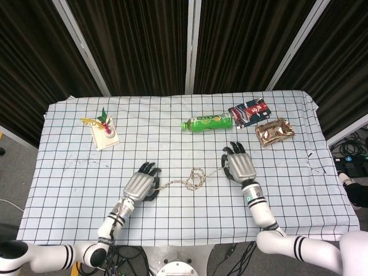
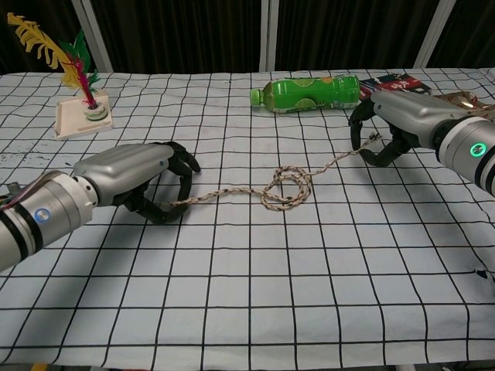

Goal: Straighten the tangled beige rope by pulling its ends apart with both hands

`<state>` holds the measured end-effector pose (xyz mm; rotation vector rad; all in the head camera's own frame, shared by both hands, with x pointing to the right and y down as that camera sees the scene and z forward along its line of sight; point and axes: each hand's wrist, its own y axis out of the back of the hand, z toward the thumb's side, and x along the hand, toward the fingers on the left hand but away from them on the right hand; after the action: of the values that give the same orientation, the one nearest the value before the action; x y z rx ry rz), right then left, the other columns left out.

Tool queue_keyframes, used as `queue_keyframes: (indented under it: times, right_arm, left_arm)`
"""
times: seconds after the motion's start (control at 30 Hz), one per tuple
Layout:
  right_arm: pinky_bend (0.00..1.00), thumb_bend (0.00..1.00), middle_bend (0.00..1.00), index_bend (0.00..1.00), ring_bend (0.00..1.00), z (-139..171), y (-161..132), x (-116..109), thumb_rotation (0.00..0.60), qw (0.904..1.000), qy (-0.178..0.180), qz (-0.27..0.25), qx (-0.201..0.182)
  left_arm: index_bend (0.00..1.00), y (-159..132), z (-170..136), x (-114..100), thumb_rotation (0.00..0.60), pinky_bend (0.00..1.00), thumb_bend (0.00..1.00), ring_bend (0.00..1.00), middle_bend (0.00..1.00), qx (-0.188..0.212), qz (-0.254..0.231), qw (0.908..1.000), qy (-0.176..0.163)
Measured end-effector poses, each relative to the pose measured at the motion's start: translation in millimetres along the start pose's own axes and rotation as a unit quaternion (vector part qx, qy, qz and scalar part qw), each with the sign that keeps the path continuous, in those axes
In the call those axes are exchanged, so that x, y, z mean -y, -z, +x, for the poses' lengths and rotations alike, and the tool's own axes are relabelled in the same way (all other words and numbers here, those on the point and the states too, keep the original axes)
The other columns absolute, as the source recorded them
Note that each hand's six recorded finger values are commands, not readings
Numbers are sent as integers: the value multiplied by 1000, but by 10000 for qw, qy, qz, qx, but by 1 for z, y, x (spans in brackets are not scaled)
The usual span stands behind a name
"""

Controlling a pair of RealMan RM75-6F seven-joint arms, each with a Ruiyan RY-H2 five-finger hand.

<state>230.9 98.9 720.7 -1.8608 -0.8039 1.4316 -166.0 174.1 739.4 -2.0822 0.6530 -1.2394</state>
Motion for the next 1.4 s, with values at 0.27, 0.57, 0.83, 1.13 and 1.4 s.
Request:
queue_keyframes:
  times: [0.27, 0.57, 0.83, 1.13, 1.4]
  right_arm:
    - [0, 486, 201, 636, 0, 6, 14, -16, 600, 9997, 171, -116, 121]
    - [0, 486, 201, 636, 0, 24, 41, -41, 600, 9982, 392, -321, 317]
    - [0, 486, 201, 636, 0, 43, 65, -66, 600, 9961, 575, -482, 468]
    - [0, 487, 201, 636, 0, 64, 91, -80, 600, 9941, 570, -626, 684]
    - [0, 489, 200, 637, 0, 73, 113, -66, 600, 9930, 386, -605, 940]
  left_arm:
    - [602, 11, -7, -13, 579, 0, 514, 0, 174, -28, -267, 9994, -207]
    - [606, 58, -25, -43, 582, 0, 514, 0, 182, -348, -692, 9954, -571]
    - [606, 111, -48, -71, 582, 0, 514, 0, 183, -783, -891, 9885, -939]
    - [606, 141, -69, -78, 579, 0, 513, 0, 184, -987, -880, 9851, -1096]
    - [606, 144, -74, -64, 579, 0, 513, 0, 184, -969, -761, 9879, -946]
